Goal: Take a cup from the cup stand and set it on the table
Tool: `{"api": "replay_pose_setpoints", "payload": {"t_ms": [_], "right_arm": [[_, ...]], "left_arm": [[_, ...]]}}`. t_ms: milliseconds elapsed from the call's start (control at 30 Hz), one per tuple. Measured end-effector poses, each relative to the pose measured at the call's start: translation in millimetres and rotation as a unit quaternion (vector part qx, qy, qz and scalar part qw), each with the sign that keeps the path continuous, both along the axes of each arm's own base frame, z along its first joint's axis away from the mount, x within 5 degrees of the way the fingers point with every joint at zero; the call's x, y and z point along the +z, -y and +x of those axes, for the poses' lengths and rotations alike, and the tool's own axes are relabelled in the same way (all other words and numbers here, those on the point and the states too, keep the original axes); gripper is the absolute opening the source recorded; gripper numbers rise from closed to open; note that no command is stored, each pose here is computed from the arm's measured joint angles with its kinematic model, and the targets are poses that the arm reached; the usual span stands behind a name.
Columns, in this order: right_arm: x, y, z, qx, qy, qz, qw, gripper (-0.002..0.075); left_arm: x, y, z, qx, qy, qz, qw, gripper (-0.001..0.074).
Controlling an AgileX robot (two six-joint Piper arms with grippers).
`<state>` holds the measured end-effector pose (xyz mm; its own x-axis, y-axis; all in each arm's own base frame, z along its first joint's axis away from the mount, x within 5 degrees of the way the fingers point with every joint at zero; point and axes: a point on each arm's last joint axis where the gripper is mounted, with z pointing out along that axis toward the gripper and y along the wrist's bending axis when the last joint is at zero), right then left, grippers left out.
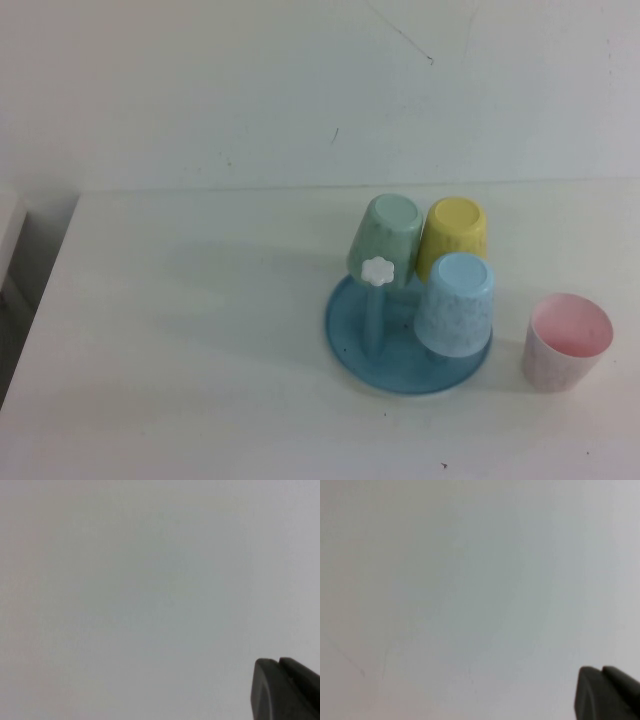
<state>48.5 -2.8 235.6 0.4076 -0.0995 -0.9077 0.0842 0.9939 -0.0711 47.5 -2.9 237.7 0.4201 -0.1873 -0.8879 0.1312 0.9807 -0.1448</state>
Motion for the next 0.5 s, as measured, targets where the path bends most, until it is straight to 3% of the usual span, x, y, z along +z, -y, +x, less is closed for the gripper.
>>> {"api": "replay_pose_setpoints", "payload": {"t_ms": [100, 267, 367, 500], "right_arm": [[-0.7, -0.8, 2.5, 0.000, -0.078, -0.011, 0.997, -0.0003], [27.1, -0.3, -6.2, -0.005, -0.186, -0.014, 0.982, -0.0003], [37.3, 0.2, -6.2, -0.007, -0.276, -0.017, 0.961, -0.0003], [39.9, -3.3, 1.1, 0.017, -0.395, -0.047, 0.917, -0.0003]], "left_arm": [[2.0, 0.2, 2.0, -0.001, -0.064, 0.003, 0.998, -0.0003], [40.2, -0.4, -9.1, -0.002, -0.134, 0.007, 0.991, -0.0003], [62.9, -0.3, -8.9, -0.002, -0.189, 0.010, 0.982, -0.0004], [88.0, 3.1, 6.8, -0.018, -0.303, -0.003, 0.953, -0.0003]]}}
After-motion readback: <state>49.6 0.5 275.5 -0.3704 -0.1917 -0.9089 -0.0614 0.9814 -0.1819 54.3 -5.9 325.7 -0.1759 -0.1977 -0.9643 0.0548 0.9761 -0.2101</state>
